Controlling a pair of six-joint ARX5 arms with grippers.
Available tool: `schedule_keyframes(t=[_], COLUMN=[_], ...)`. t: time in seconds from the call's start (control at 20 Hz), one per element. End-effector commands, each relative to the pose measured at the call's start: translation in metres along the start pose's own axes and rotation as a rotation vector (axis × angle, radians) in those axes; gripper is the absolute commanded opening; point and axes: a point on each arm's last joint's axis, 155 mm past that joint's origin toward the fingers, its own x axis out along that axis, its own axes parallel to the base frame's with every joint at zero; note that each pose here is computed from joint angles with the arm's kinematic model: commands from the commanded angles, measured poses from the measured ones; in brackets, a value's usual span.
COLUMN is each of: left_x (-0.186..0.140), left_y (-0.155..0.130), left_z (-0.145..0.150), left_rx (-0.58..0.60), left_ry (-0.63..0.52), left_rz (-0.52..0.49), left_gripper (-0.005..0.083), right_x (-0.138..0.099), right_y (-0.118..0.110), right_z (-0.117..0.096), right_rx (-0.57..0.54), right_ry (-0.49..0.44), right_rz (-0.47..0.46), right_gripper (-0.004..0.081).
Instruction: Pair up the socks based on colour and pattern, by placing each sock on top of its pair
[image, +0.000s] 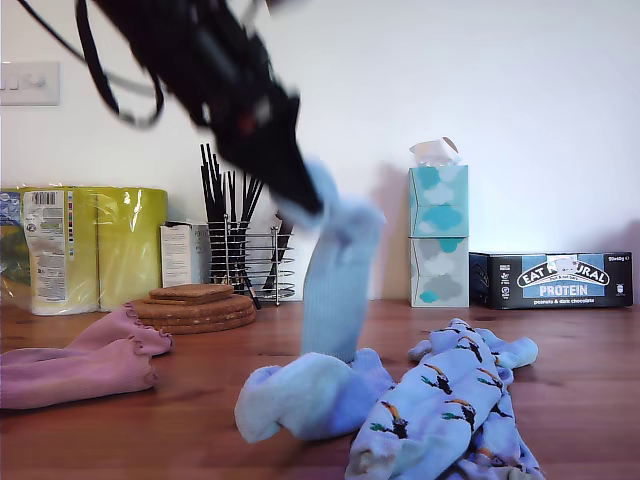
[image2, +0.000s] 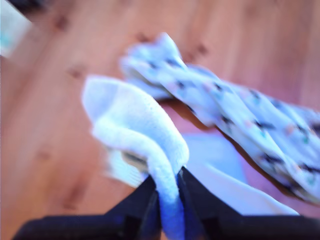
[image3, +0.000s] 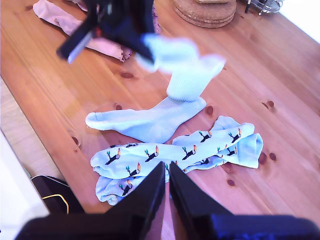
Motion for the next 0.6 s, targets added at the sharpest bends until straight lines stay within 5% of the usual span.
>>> schedule_keyframes(t=[0.0,0.25,0.55], left_x=[0.022,0.016,-0.016], left_y=[-0.022,-0.06,-0.092], left_z=[-0.032,-0.066,-0.07], left_rx=[-0.002,0.02,-0.068], left_ry=[0.101,0.249,0.278], left_rz=[-0.096,-0.231,-0.368], left_gripper=[-0.0024,-0.0024,-0.0024], right_x=[0.001,0.001,0.001], right_y=[0.001,0.001,0.001], right_z=[0.0,0.001,0.003], right_rx=[0.001,-0.001,-0.008], right_ry=[-0.004,-0.005,-0.013], right_rz=[0.005,0.004,0.003], right_gripper=[-0.0013,-0.0013,-0.0013])
